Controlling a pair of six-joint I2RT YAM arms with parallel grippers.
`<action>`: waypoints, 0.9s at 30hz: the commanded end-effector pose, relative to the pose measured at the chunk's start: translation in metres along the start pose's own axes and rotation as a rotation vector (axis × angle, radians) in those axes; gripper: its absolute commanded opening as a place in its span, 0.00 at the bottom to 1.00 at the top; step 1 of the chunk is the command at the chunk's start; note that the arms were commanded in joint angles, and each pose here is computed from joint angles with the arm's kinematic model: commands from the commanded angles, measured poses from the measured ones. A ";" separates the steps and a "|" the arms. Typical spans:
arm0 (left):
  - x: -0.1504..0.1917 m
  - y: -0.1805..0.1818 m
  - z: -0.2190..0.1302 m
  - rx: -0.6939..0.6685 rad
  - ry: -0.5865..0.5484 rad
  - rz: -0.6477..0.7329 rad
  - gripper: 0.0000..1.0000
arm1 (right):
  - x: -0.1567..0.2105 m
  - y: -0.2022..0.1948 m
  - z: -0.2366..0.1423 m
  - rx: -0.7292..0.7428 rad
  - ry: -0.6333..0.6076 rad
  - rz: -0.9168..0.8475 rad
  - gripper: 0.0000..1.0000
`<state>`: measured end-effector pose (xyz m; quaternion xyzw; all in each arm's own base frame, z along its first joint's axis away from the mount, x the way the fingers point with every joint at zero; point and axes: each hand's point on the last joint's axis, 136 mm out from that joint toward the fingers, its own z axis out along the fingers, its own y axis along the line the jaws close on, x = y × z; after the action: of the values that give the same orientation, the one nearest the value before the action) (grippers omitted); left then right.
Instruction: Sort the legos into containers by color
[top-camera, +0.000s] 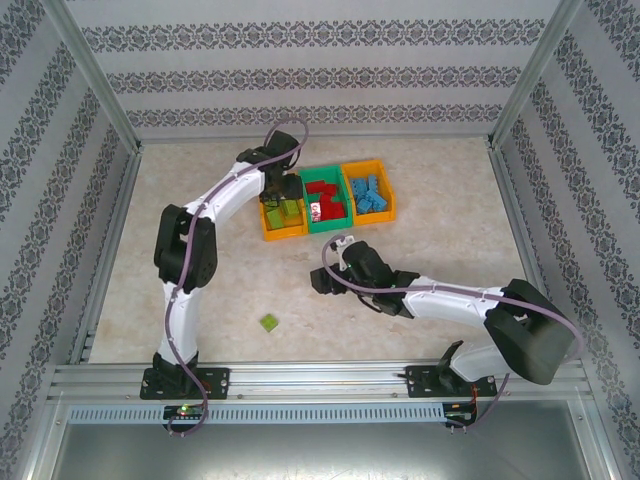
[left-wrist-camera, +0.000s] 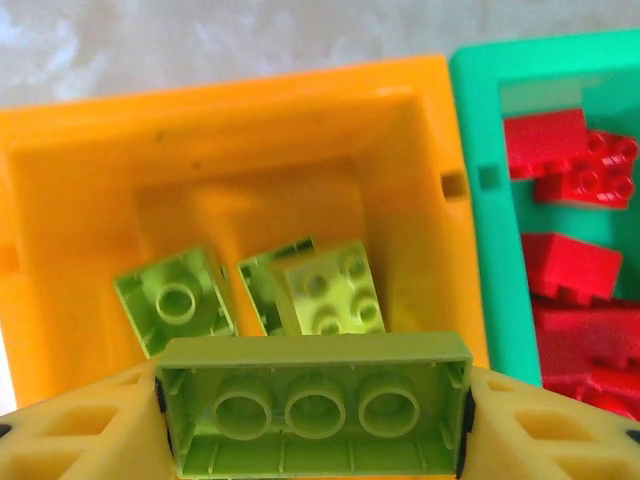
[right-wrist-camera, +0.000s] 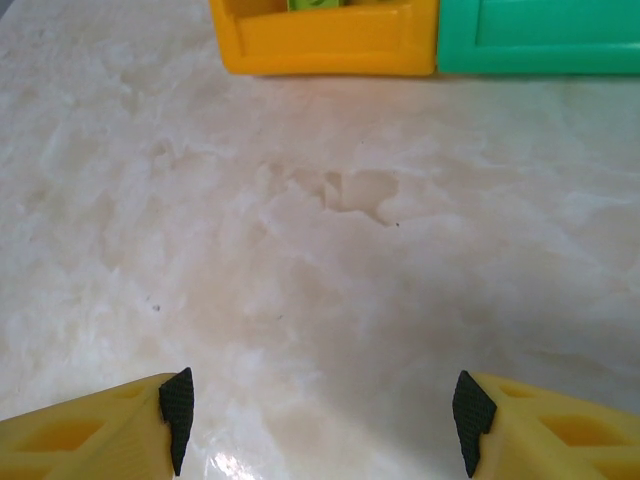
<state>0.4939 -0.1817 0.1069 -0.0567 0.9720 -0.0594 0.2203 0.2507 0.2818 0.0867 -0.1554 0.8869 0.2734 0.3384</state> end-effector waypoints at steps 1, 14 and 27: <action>0.001 0.014 -0.001 -0.023 0.049 0.009 0.66 | 0.008 -0.002 -0.001 0.027 0.002 -0.028 0.72; 0.005 0.012 -0.055 0.071 -0.069 -0.002 0.99 | 0.038 0.072 0.030 -0.106 0.146 -0.290 0.76; 0.036 0.067 -0.108 0.077 -0.193 -0.068 0.99 | 0.096 0.134 0.060 -0.022 0.304 -0.559 0.81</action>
<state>0.4087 -0.1239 0.1832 -0.0736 0.9454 -0.1020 0.3008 0.1478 0.4279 0.0491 -0.4209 0.8391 0.2203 0.2650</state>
